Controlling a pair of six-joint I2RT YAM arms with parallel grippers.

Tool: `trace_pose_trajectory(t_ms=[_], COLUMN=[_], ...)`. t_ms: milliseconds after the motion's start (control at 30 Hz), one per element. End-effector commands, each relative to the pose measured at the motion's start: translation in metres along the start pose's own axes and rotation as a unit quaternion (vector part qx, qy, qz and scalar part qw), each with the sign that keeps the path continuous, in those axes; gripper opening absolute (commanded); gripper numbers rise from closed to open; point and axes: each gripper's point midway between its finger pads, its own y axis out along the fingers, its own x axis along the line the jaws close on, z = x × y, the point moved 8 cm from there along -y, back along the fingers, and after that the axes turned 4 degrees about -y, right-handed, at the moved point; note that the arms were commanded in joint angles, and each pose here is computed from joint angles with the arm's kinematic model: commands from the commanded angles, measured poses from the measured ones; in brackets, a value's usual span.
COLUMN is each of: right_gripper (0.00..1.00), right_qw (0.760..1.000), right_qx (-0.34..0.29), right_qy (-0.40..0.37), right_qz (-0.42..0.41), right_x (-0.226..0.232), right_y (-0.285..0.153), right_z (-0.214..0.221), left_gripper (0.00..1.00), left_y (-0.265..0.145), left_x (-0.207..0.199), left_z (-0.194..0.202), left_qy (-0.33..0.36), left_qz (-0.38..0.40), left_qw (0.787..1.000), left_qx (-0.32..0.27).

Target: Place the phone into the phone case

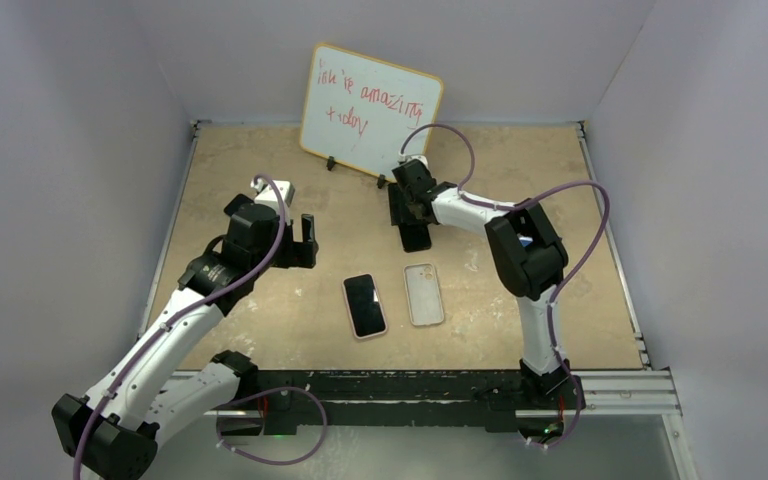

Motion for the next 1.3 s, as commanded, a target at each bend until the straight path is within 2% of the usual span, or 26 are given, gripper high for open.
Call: trace_pose_trajectory(t_ms=[0,167,467,733,933,1267], right_gripper=[0.64,0.53,0.43,0.39,0.37,0.35], right_qw=[0.999,0.999,0.999,0.999,0.998,0.997], right_qx=[0.034,0.028,0.039,0.045,0.030,0.010], right_qy=[-0.017,-0.009,0.018,0.023,0.024,0.059], right_qz=[0.016,0.015,0.033,0.020,0.040,0.049], right_x=[-0.005,-0.013,-0.046,-0.058,-0.068,-0.071], right_y=[0.001,-0.013,-0.035,-0.074,-0.099,-0.114], right_z=[0.019,0.017,0.035,0.052,0.049,0.051], left_gripper=[0.88,0.88,0.88,0.88,0.88,0.87], left_y=[0.003,0.004,0.005,0.007,0.007,0.007], left_x=[0.000,-0.001,-0.001,-0.004,-0.006,-0.010], left_z=[-0.004,-0.004,-0.002,0.000,0.001,0.003], left_qy=[0.006,0.006,0.001,-0.004,-0.007,-0.014], left_qz=[0.001,0.001,0.003,0.016,0.024,0.041], left_qw=[1.000,1.000,1.000,1.000,1.000,0.999], left_qx=[-0.013,-0.013,-0.008,0.002,0.003,0.012])
